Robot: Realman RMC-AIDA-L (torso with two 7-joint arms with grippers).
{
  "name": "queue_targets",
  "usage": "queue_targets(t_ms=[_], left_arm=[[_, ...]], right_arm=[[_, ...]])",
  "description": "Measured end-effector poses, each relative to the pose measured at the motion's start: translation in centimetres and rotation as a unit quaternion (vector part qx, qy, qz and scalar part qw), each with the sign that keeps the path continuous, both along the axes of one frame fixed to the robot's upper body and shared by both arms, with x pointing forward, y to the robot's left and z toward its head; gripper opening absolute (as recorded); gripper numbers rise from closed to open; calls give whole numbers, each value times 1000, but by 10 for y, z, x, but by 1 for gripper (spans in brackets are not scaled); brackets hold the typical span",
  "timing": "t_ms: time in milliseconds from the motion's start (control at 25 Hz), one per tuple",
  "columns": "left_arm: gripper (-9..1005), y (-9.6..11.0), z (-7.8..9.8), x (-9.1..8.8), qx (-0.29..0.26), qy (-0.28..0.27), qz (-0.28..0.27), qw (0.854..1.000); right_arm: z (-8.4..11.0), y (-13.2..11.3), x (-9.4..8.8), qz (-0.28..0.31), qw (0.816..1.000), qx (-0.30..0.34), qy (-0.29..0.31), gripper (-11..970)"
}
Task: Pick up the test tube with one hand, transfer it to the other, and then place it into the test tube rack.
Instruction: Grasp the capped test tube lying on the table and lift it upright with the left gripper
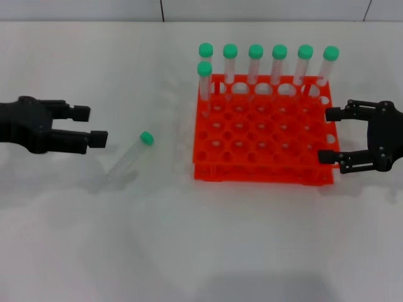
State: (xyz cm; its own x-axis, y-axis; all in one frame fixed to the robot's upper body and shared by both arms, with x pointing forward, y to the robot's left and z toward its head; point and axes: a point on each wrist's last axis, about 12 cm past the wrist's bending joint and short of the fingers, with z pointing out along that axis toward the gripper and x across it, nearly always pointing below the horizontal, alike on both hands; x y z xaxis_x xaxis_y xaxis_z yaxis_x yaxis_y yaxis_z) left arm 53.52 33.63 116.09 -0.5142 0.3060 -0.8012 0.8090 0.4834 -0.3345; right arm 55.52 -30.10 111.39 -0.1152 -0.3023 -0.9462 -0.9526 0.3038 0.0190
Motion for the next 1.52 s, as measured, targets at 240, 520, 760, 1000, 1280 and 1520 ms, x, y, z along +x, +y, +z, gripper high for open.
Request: queue_targets(t_ms=[240,520,760,1000,1280,1520], left_arm=[[818,3,25,10,57,87,57,993],[817,-10,24,32,178,195,93,960],[816,-34,8,46,283,220,101,928],[807,-58,-5,58,295,211,99,927],[795,-80,-17,64,292,210,98,928],[784,-96,-27,66,297,216,90,926]], right_arm=[[1,0,1,-8,1000,4,-16,873],[-3,4,2,-16,999,-1,-30,873],[-4,7,3,-17,999,-3,-36,872],[-7,8,1,-18,999,-1,-36,873],[-8,8,0,-19,999,0,-34,872],[-10,10,-1,-18,999,-1,-33,872]])
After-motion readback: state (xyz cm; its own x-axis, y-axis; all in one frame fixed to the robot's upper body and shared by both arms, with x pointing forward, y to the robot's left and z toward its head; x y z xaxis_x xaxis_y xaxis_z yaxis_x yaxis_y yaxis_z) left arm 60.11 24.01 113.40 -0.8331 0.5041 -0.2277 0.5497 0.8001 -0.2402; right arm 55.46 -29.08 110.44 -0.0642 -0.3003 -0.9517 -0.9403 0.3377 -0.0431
